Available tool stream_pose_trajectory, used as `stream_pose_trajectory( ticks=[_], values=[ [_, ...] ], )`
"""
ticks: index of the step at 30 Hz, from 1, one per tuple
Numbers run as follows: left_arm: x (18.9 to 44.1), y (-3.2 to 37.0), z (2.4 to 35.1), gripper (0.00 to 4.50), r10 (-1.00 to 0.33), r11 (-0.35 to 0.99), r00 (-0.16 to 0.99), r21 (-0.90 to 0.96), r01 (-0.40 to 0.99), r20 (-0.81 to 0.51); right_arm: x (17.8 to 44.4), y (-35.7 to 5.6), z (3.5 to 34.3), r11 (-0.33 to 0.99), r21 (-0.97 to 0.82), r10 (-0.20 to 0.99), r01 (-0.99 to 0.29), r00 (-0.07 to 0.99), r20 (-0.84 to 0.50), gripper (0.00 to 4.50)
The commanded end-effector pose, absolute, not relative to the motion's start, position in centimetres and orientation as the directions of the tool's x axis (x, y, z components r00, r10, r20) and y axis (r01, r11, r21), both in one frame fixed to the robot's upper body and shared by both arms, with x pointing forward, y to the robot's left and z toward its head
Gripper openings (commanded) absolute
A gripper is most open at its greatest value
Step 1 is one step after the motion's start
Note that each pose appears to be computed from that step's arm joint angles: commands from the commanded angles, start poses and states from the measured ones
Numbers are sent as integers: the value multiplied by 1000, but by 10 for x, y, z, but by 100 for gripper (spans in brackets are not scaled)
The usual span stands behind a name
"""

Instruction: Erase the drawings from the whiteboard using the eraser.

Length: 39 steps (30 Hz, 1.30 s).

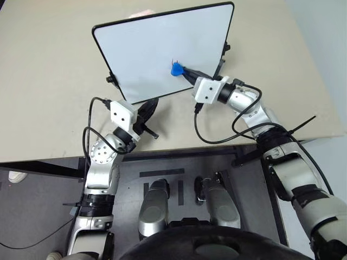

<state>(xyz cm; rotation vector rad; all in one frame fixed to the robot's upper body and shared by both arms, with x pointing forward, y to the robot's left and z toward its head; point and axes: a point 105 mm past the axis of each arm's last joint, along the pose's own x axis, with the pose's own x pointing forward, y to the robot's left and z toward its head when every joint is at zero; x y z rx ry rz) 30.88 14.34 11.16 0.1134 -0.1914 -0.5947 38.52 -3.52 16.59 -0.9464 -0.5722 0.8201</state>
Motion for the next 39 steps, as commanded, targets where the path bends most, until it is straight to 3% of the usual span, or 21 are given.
stream_pose_trajectory(
  ticks=[1,4,14,19,28,33,39],
  values=[
    [308,140,121,0,-577,815,796,179,551,180,384,-33,213,406,-886,804,-224,549,230,1],
    [308,140,121,0,-578,815,796,179,551,180,383,-30,209,390,-890,810,-235,548,209,1],
    [307,139,121,0,-578,815,796,175,553,179,376,-21,154,279,-873,844,-401,537,23,1],
    [308,138,121,0,-579,814,795,174,554,179,378,-23,156,287,-874,835,-392,550,27,1],
    [308,138,120,0,-578,815,796,172,553,178,387,-29,204,407,-872,792,-272,581,188,1],
    [307,138,120,0,-578,815,797,171,553,178,380,-18,195,372,-872,819,-318,554,148,1],
    [307,139,120,0,-575,817,798,170,551,178,371,-8,160,267,-866,854,-423,521,9,1]
  ],
)
